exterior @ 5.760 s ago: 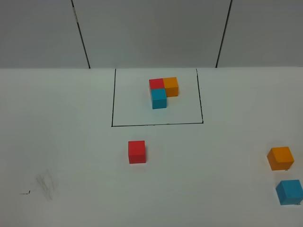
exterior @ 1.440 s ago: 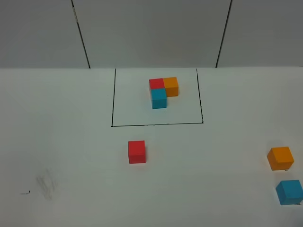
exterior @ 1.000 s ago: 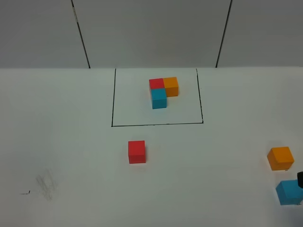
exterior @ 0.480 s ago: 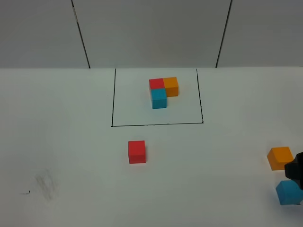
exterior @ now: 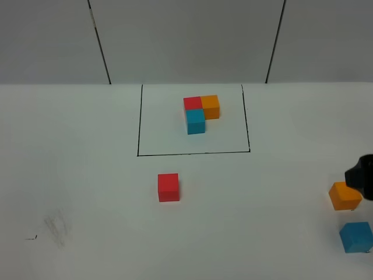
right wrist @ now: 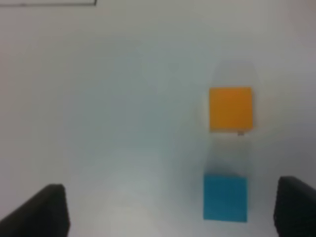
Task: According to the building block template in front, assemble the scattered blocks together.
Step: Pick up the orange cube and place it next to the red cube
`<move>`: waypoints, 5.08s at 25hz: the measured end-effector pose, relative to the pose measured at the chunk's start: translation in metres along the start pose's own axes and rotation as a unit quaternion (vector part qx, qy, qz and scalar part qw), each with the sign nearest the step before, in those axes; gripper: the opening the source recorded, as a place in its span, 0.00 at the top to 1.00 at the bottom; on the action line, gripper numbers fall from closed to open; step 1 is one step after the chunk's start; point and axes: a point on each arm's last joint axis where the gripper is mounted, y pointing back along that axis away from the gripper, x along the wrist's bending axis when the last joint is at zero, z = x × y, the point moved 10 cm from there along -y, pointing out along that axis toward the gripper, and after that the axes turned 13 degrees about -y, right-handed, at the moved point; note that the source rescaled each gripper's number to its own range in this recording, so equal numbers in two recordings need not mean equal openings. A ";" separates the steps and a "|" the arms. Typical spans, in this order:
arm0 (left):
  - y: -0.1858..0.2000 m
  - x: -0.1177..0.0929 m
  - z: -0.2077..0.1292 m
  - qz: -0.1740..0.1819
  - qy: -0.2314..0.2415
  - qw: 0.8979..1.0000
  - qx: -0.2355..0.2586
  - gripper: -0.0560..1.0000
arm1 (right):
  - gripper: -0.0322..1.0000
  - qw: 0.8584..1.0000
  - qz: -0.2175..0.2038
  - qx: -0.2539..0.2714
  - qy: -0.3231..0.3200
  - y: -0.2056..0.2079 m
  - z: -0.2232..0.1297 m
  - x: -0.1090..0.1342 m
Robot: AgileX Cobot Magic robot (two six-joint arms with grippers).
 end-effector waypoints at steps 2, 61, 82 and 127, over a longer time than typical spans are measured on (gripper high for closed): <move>0.000 0.000 0.000 0.000 0.000 1.000 0.000 0.14 | 0.28 1.000 0.002 0.003 0.000 0.001 0.012 0.005; 0.000 0.000 0.000 0.000 -0.001 1.000 0.000 0.14 | 0.28 0.979 -0.125 0.163 0.010 -0.161 0.013 -0.042; 0.000 0.000 0.000 0.000 -0.001 1.000 0.000 0.14 | 0.29 0.973 -0.133 0.190 0.000 -0.199 -0.012 -0.054; 0.000 0.000 0.000 0.000 0.000 1.000 0.000 0.14 | 0.96 0.976 -0.114 0.169 0.081 -0.136 0.011 -0.041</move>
